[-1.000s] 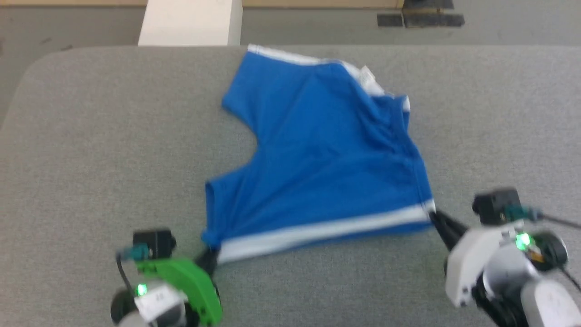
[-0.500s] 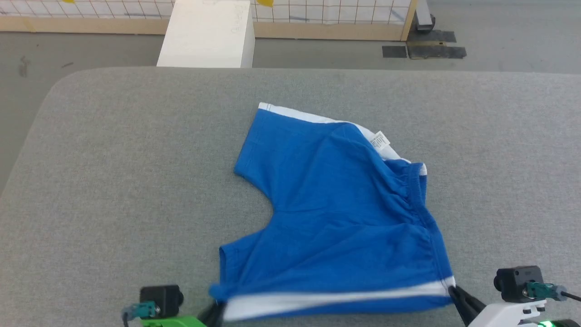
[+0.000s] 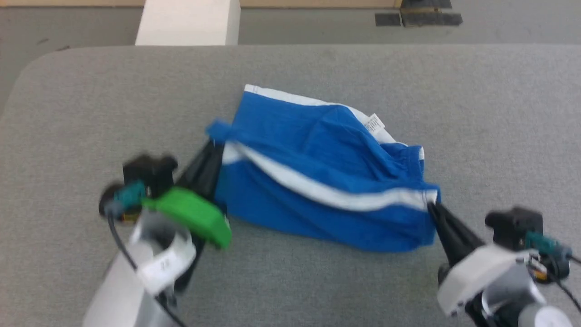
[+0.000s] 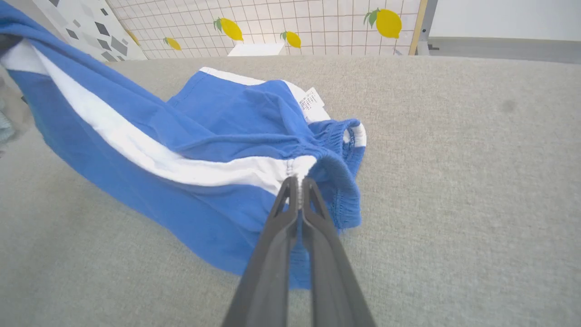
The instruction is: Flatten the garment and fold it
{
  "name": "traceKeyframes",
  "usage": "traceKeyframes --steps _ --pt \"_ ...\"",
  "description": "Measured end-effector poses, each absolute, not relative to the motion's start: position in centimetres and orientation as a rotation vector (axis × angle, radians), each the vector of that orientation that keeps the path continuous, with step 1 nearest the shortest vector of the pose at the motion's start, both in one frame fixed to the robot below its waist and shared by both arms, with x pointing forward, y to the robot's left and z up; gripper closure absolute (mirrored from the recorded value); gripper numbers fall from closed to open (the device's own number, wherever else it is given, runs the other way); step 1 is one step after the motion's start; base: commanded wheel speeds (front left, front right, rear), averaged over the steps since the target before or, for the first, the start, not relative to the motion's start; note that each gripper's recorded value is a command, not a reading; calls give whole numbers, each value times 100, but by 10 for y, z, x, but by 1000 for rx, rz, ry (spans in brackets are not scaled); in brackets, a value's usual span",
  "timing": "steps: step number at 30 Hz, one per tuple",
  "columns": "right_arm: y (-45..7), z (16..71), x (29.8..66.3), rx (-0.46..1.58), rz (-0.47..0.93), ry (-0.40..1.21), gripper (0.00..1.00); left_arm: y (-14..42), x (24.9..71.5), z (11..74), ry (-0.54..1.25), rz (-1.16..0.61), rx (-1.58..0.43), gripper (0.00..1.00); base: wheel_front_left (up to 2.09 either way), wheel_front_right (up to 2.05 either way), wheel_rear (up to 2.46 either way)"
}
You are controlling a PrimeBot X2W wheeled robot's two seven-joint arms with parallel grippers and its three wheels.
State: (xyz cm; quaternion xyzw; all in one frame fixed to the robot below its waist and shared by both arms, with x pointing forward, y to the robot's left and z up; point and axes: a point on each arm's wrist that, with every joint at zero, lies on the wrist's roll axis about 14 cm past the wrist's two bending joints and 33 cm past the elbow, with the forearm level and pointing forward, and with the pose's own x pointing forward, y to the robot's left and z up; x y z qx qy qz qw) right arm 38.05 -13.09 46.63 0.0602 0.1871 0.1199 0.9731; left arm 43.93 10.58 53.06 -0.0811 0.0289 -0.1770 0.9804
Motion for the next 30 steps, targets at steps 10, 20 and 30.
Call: traceKeyframes --steps 10,20,30 --pt "-139 469 444 87 222 358 100 100 531 521 157 -423 -67 100 0 0 0" --pt "-160 423 473 67 158 535 100 97 571 432 491 -446 6 100 0 0 0" --pt "-170 387 473 39 145 753 100 93 572 367 760 -459 62 100 0 0 0"
